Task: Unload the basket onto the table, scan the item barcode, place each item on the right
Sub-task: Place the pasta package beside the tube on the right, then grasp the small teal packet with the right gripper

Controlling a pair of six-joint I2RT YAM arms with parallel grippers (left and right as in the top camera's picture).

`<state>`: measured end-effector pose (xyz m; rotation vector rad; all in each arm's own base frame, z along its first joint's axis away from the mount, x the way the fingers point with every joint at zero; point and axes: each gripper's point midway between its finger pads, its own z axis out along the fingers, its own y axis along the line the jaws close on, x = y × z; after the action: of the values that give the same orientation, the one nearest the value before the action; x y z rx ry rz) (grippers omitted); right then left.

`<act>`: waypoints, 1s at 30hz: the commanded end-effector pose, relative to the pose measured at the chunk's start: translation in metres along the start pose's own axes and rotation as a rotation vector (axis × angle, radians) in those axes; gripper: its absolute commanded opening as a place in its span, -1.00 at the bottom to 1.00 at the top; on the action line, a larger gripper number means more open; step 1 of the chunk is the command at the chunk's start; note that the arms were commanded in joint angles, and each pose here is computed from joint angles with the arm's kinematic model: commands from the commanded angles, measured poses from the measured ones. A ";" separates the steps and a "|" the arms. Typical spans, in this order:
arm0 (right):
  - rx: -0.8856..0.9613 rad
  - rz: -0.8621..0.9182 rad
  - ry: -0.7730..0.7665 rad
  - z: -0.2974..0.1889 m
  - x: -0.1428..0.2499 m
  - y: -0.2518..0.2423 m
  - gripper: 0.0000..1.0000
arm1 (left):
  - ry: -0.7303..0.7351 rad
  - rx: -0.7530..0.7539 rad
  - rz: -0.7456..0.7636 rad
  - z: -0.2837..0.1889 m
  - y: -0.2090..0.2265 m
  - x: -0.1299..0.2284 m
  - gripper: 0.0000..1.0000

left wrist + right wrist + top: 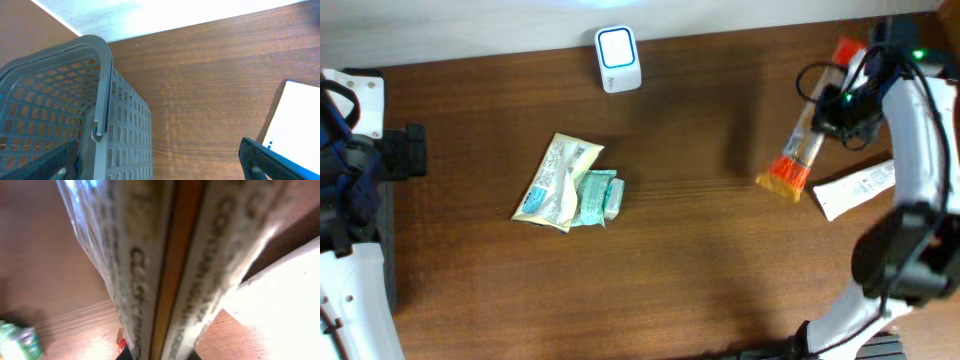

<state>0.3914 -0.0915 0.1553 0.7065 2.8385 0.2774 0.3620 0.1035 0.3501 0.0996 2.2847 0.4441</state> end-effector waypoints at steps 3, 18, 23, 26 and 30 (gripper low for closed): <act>-0.004 0.119 0.077 0.034 -0.006 -0.040 -0.92 | -0.013 -0.002 0.008 -0.003 0.002 -0.003 0.98; -0.276 -0.301 0.210 0.022 0.064 0.160 -0.02 | -0.013 -0.002 0.008 -0.003 0.002 -0.003 0.98; -0.323 -0.455 0.273 0.089 0.165 0.254 -0.01 | -0.013 -0.002 0.008 -0.003 0.002 -0.003 0.98; -0.307 -0.457 0.277 0.116 0.204 0.271 0.04 | -0.013 -0.002 0.008 -0.003 0.002 -0.003 0.98; -0.281 -0.454 0.249 0.138 0.230 0.279 0.06 | -0.013 -0.002 0.008 -0.003 0.002 -0.003 0.98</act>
<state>0.3553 0.2743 0.0586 -0.1136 2.9844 0.7525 0.3620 0.1035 0.3500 0.0997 2.2851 0.4440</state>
